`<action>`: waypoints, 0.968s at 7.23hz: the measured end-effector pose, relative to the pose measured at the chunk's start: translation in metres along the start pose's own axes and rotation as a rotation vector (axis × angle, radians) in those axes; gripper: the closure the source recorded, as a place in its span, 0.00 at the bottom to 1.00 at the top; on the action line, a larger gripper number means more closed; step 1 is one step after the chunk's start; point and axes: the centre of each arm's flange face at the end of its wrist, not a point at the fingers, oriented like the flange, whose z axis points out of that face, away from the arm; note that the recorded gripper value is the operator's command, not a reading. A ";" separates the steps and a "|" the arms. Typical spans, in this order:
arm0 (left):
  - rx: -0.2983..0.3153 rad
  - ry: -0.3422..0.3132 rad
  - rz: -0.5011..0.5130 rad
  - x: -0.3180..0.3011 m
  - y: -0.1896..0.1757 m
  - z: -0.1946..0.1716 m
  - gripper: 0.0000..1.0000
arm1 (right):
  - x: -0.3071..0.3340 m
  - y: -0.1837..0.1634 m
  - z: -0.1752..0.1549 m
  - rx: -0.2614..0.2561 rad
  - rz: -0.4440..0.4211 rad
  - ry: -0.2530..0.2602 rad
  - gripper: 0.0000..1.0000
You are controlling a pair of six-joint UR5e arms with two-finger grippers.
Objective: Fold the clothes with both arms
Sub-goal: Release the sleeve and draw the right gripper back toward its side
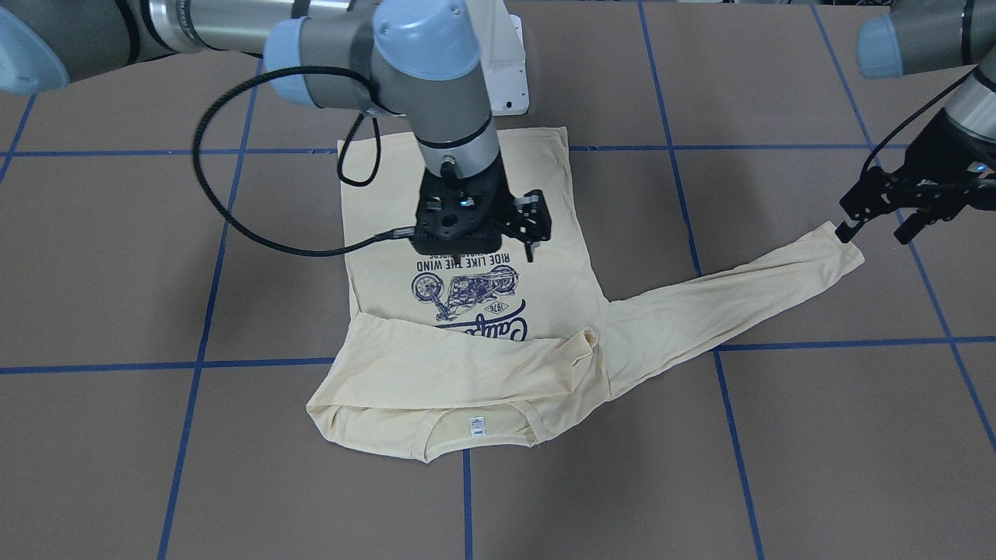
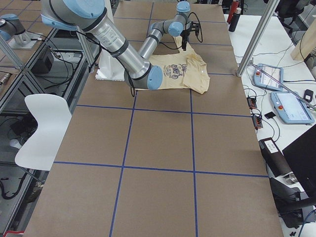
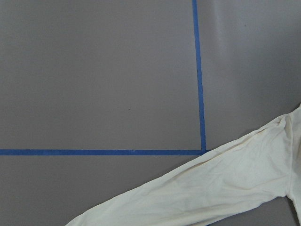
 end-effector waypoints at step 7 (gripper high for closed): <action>0.058 -0.081 0.024 -0.155 0.093 0.108 0.00 | 0.162 0.025 -0.078 -0.051 -0.171 0.193 0.00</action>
